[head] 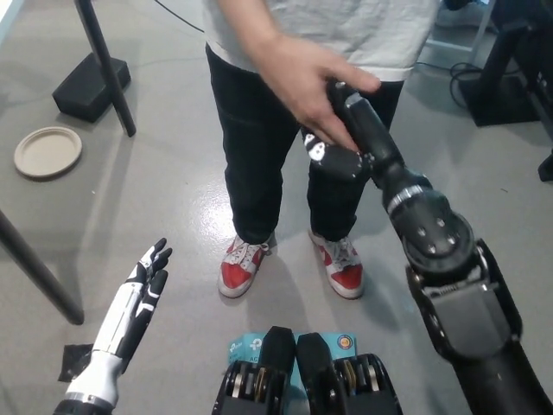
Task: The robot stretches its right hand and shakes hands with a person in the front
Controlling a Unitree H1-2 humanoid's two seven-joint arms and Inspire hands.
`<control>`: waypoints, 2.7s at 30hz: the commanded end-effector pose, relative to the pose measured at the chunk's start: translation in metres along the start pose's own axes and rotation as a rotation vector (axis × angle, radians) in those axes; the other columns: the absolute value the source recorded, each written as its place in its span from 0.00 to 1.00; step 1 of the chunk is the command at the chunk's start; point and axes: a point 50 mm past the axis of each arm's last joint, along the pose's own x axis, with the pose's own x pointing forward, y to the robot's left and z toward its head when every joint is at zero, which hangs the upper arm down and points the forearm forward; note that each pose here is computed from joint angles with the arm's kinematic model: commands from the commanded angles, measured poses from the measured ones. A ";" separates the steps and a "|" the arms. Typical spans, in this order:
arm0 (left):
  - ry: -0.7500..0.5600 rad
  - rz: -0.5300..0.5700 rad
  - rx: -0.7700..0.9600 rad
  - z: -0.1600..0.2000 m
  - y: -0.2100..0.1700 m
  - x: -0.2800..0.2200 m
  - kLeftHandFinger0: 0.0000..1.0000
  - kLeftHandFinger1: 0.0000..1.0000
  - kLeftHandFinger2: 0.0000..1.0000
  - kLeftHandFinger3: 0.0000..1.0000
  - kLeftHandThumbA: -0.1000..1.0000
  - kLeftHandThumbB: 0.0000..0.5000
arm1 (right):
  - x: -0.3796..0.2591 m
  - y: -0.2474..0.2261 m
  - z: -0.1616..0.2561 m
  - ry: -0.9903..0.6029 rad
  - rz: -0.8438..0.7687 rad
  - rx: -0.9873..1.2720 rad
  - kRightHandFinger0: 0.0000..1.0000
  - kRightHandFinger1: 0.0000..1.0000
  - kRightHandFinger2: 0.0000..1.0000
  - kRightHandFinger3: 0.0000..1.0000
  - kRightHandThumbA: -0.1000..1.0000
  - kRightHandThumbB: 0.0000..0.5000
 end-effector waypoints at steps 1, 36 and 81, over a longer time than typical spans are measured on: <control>-0.038 0.000 0.035 0.009 0.009 0.004 1.00 1.00 1.00 1.00 1.00 0.10 | -0.071 -0.024 0.061 -0.242 0.005 -0.111 1.00 1.00 1.00 1.00 0.74 0.94; -0.052 0.025 0.003 0.006 0.009 0.004 1.00 1.00 1.00 1.00 1.00 0.10 | -0.192 -0.048 -0.134 0.146 -0.108 0.189 1.00 1.00 1.00 1.00 0.83 0.58; -0.050 0.018 0.014 0.008 0.009 0.003 1.00 1.00 1.00 1.00 1.00 0.04 | -0.194 -0.039 -0.141 0.139 -0.080 0.182 1.00 1.00 1.00 1.00 0.85 0.61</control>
